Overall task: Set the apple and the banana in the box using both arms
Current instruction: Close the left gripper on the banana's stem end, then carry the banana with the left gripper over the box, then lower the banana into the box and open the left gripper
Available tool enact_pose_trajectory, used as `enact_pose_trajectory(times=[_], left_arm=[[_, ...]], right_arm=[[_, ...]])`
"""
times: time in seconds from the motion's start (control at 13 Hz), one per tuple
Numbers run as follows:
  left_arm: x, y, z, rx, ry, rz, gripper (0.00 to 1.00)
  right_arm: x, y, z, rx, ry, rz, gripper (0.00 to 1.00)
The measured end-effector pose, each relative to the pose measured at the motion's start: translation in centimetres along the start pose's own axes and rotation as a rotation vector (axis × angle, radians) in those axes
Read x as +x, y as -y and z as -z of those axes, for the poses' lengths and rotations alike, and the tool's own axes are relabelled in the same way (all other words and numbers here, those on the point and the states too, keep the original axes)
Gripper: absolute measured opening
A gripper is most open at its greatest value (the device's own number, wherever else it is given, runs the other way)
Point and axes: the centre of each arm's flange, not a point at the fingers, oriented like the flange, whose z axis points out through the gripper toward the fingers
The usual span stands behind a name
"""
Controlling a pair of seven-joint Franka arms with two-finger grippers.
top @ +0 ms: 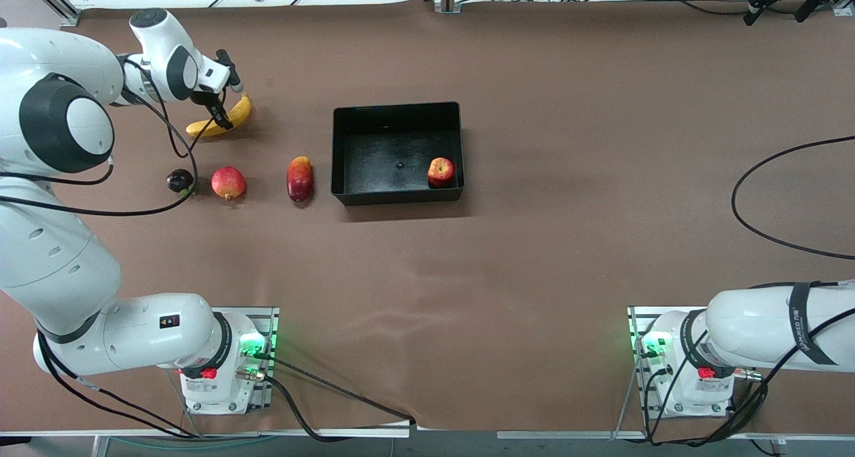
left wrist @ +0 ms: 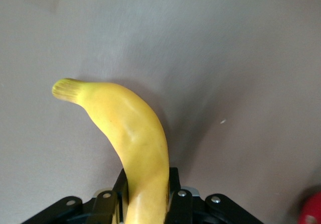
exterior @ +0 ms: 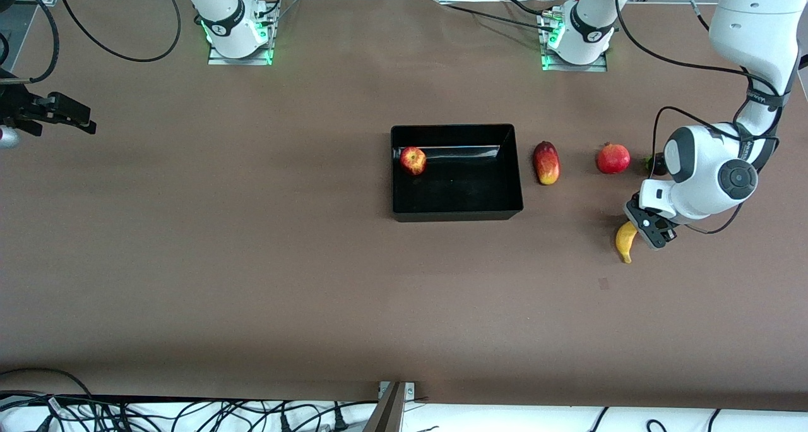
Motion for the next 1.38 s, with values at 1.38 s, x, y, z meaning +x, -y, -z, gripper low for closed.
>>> enact_pose_trajectory(times=[1.38], left_arm=[[27.0, -32.3, 6.1, -0.147, -0.031, 0.149, 0.34]], right_arm=[[0.2, -0.5, -0.6, 0.003, 0.016, -0.020, 1.00]])
